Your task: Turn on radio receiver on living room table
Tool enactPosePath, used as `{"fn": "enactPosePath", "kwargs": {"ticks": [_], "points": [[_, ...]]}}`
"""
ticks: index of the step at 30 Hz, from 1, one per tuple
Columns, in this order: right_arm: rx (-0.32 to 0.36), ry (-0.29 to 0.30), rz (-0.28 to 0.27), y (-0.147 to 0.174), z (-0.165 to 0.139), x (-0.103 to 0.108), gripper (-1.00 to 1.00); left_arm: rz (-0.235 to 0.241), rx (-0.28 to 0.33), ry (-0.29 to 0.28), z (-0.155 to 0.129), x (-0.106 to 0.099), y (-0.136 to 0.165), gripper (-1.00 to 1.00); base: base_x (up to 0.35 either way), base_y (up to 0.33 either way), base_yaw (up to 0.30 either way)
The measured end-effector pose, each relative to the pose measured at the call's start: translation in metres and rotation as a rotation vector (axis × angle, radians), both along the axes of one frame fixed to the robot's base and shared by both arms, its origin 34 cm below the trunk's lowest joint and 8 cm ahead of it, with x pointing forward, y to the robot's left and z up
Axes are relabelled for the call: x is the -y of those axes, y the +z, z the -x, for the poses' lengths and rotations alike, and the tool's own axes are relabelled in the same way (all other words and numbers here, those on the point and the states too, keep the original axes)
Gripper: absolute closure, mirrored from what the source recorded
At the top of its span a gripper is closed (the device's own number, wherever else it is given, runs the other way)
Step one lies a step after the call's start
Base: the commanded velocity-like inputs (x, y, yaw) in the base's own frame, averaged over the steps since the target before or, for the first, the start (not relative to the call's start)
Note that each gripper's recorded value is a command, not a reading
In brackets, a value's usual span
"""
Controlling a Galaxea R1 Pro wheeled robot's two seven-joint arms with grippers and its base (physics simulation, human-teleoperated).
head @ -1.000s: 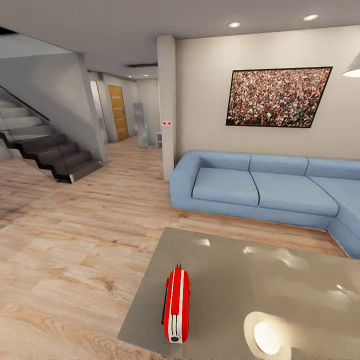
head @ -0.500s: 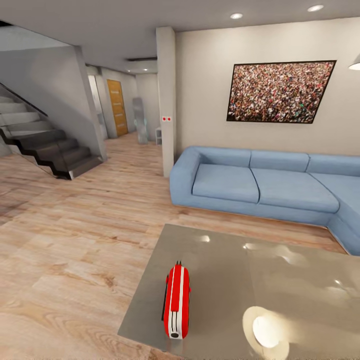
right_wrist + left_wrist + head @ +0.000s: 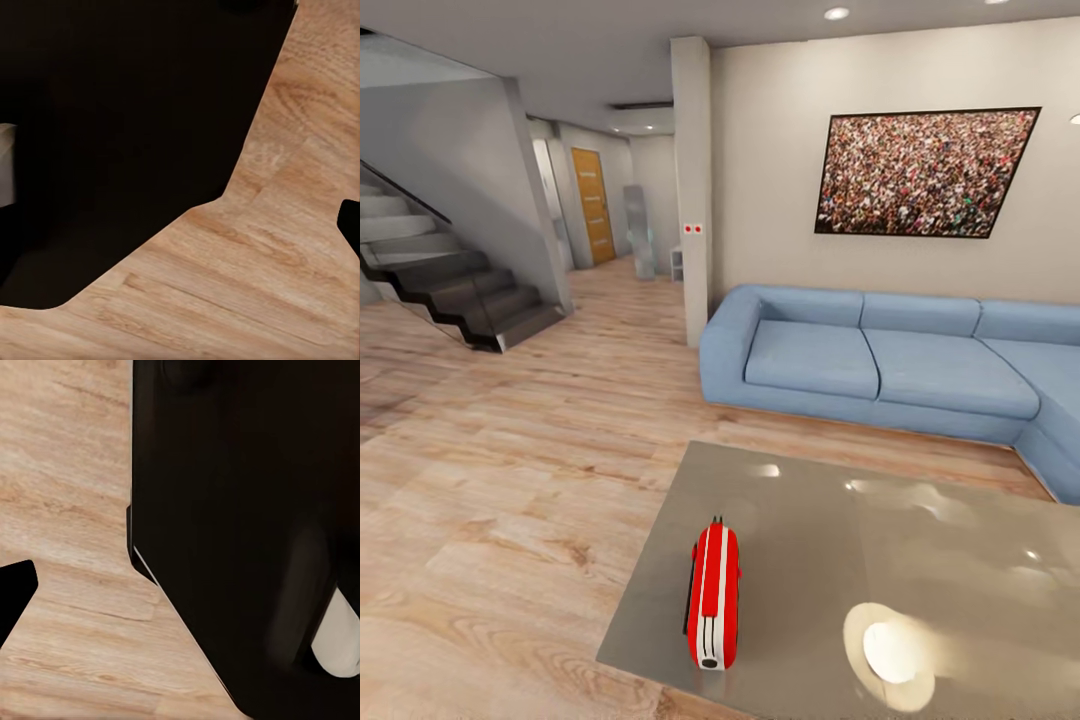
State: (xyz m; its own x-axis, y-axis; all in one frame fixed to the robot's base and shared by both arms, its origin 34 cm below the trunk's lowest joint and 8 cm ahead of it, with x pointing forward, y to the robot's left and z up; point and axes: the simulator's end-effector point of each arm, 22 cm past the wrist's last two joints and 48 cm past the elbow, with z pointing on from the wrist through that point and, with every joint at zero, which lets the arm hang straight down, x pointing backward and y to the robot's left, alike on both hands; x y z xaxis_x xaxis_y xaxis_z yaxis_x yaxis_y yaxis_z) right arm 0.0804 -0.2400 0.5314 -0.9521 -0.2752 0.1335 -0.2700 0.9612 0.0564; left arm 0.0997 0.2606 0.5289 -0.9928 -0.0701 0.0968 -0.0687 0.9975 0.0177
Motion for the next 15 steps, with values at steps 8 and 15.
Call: {"fn": "enactPosePath", "kwargs": {"ticks": [8, 15], "points": [[-0.013, -0.001, 0.000, 0.0008, 0.0050, 0.0000, -1.00, 0.000, -0.013, 0.000, 0.0050, 0.0000, 0.0005, -1.00, 0.000, 0.000, 0.000], [-0.024, 0.000, 0.001, 0.0015, 0.0093, 0.0006, -1.00, 0.001, -0.024, 0.000, 0.0094, 0.0009, 0.0010, -1.00, 0.000, 0.000, 0.000]]}}
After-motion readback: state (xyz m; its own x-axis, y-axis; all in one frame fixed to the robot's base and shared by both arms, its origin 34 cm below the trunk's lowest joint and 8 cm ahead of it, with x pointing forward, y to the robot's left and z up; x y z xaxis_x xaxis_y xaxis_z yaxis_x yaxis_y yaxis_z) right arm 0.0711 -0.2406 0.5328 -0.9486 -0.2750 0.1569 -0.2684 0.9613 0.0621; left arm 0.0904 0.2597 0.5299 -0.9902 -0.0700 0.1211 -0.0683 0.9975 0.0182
